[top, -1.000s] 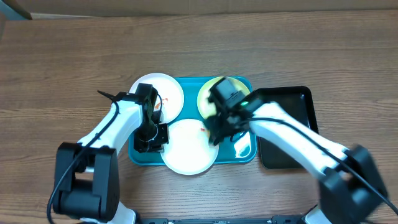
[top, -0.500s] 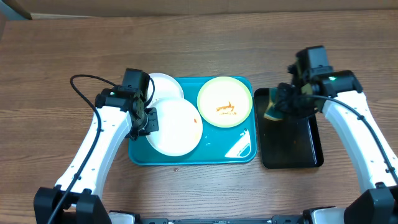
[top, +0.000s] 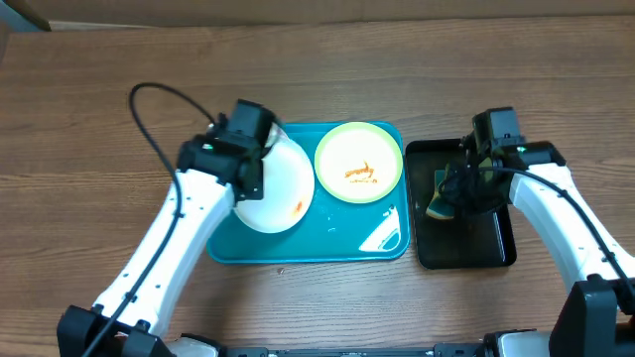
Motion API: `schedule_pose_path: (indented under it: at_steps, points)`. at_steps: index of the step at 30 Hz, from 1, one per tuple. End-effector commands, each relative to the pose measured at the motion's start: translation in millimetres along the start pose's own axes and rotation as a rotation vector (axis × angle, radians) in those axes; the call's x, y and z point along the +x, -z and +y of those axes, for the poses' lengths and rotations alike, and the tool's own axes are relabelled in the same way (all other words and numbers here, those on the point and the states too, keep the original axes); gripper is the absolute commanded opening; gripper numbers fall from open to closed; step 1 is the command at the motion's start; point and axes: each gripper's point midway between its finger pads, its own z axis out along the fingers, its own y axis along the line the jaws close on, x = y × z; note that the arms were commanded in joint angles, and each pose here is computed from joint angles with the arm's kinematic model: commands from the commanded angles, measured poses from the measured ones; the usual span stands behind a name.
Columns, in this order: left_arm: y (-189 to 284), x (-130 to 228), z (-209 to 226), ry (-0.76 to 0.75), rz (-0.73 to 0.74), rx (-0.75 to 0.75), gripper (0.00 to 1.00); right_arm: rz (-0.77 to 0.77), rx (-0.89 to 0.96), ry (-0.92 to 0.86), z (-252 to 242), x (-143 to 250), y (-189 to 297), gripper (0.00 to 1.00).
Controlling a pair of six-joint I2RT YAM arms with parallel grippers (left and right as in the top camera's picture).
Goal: Clean dirty plates on tray and stack at the side
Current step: 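Lift the white plate with the left gripper and place it left of tray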
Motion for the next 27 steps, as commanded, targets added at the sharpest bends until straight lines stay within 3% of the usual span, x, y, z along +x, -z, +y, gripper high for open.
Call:
schedule_pose_path:
  at_steps: [1,13,22,27]
  points:
    - [28,-20,8,-0.01,-0.156,-0.151,0.04,-0.006,0.009,0.006,-4,1,-8,0.04]
    - [99,-41,-32,-0.192,-0.531,-0.395,0.04,0.004,0.012,0.001,-10,9,-20,0.04]
    - [98,-41,-42,-0.23,-0.547,-0.424,0.04,0.012,0.015,-0.001,-11,11,-20,0.04]
    - [86,-34,-49,-0.239,-0.484,-0.348,0.04,0.012,0.015,-0.001,-10,11,-20,0.04]
